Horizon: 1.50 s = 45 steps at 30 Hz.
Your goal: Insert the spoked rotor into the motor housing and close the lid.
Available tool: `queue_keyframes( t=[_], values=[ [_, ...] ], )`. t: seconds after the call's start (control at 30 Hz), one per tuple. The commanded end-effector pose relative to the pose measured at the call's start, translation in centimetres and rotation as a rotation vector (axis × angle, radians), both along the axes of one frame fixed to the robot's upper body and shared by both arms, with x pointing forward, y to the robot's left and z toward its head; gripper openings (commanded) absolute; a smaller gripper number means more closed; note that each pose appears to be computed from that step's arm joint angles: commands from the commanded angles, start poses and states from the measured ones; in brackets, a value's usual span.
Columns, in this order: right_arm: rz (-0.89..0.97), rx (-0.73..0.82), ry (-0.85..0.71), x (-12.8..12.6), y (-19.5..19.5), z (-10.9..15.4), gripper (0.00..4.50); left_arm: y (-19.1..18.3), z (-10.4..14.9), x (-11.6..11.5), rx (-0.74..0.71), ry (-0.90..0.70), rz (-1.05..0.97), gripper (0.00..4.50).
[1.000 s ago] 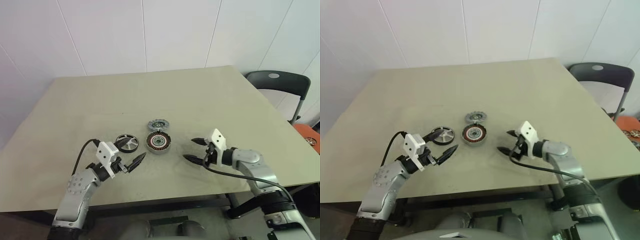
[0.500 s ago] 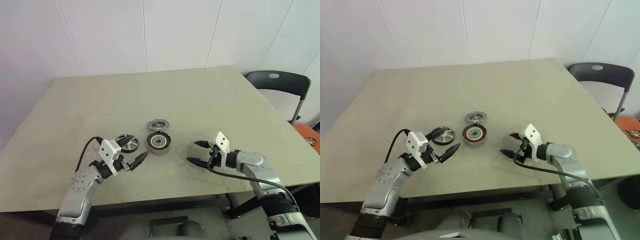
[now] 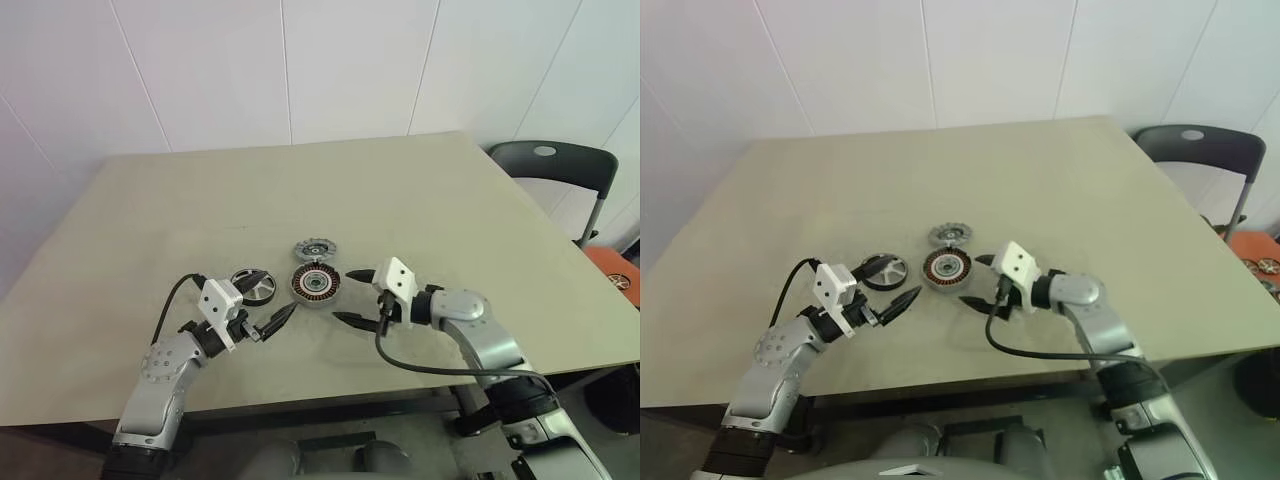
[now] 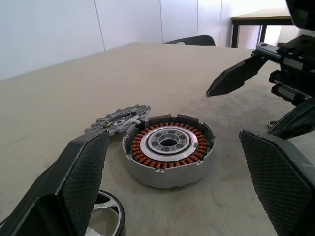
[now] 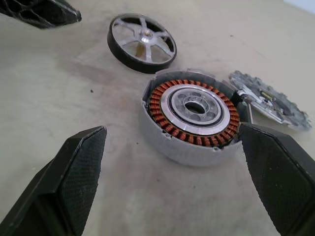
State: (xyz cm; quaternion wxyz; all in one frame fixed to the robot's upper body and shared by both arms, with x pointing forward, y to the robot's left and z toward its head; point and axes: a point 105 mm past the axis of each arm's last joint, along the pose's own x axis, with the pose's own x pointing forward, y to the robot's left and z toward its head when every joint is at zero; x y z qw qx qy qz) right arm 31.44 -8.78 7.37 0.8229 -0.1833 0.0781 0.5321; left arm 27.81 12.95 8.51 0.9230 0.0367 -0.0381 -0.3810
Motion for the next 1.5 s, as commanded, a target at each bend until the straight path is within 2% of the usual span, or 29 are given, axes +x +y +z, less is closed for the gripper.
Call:
queue_keyframes(
  t=[0.03,0.4,0.77,1.07,1.2,1.5],
  values=[
    [0.032,-0.038,-0.050,0.8,1.2,0.6,4.47,-0.1,1.0,0.2,-0.001,-0.050,0.001,4.50],
    [0.122,-0.135,-0.076,1.7,3.0,0.1,4.47,0.3,1.1,0.3,0.000,-0.060,0.032,4.50],
    [0.125,-0.158,-0.088,2.2,3.0,-0.2,0.88,0.4,1.2,0.4,-0.002,-0.070,0.049,4.50],
    [0.183,-0.161,-0.094,1.6,3.6,0.2,0.88,0.6,1.3,0.6,0.002,-0.079,0.064,4.50],
    [0.218,-0.170,-0.093,1.2,3.8,0.2,0.04,0.5,1.3,0.7,0.001,-0.083,0.068,4.50],
    [0.275,-0.229,-0.152,1.4,4.2,1.0,0.02,0.5,1.3,0.8,0.001,-0.088,0.078,4.50]
  ],
)
